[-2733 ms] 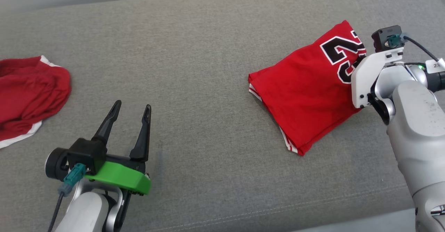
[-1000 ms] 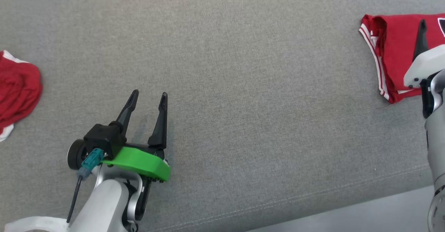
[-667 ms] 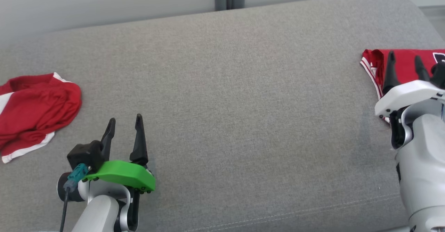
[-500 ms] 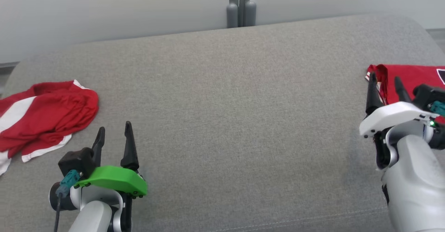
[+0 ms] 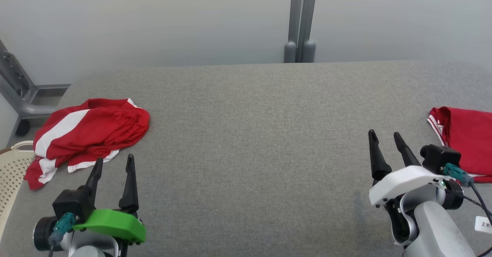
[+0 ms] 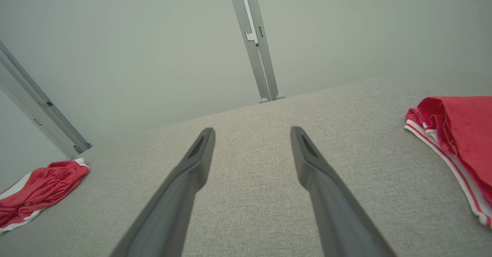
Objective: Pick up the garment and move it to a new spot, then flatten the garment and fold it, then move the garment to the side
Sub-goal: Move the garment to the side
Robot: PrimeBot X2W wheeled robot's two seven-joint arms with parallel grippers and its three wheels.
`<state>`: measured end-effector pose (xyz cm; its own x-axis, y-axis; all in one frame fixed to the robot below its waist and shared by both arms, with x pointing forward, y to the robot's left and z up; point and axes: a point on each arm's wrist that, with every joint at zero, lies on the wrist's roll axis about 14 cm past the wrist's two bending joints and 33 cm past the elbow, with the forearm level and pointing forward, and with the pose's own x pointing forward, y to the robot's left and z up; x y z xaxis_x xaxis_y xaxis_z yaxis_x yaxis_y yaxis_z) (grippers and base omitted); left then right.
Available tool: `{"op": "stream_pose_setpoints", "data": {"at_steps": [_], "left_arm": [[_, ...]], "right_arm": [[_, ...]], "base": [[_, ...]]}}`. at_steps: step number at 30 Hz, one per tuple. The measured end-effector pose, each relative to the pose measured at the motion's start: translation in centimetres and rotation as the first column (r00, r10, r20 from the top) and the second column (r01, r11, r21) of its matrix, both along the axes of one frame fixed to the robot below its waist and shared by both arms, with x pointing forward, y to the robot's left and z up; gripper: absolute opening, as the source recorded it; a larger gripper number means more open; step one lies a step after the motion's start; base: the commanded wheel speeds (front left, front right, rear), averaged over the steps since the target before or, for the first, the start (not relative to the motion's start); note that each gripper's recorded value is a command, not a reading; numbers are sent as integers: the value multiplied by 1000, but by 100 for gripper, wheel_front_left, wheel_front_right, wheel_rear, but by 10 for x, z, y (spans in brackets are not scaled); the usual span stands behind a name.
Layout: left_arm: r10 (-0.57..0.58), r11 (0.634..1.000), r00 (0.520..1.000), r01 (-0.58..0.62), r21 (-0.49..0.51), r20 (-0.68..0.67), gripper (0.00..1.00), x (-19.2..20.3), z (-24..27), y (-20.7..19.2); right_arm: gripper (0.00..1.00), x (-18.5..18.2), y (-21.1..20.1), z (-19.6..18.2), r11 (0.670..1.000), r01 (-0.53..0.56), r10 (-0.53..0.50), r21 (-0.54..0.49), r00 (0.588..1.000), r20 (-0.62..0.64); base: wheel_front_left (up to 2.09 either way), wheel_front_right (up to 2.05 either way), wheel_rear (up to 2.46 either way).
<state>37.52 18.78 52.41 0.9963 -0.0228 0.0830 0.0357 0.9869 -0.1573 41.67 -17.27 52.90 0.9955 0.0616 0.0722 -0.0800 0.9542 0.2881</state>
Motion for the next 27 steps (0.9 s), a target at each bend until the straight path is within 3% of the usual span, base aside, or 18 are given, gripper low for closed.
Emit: {"op": "stream_pose_setpoints", "data": {"at_steps": [4,7,16,27], "left_arm": [[-10,1000,1000,10,13,8,100,-15,-1,7],[-30,999,999,31,35,-30,100,-30,-17,6],[-37,997,993,44,57,-113,100,-44,-46,6],[-22,998,990,30,53,-141,100,-50,-55,5]], "right_arm": [[100,-13,12,0,999,-32,32,0,999,10],[100,-25,15,-1,997,-45,46,-67,999,16],[100,-51,-7,-10,981,19,-16,-192,1000,17],[100,-69,-25,-26,977,62,-68,-206,997,-20]], "base": [[0,0,0],[0,0,0],[0,0,0],[0,0,0]]}}
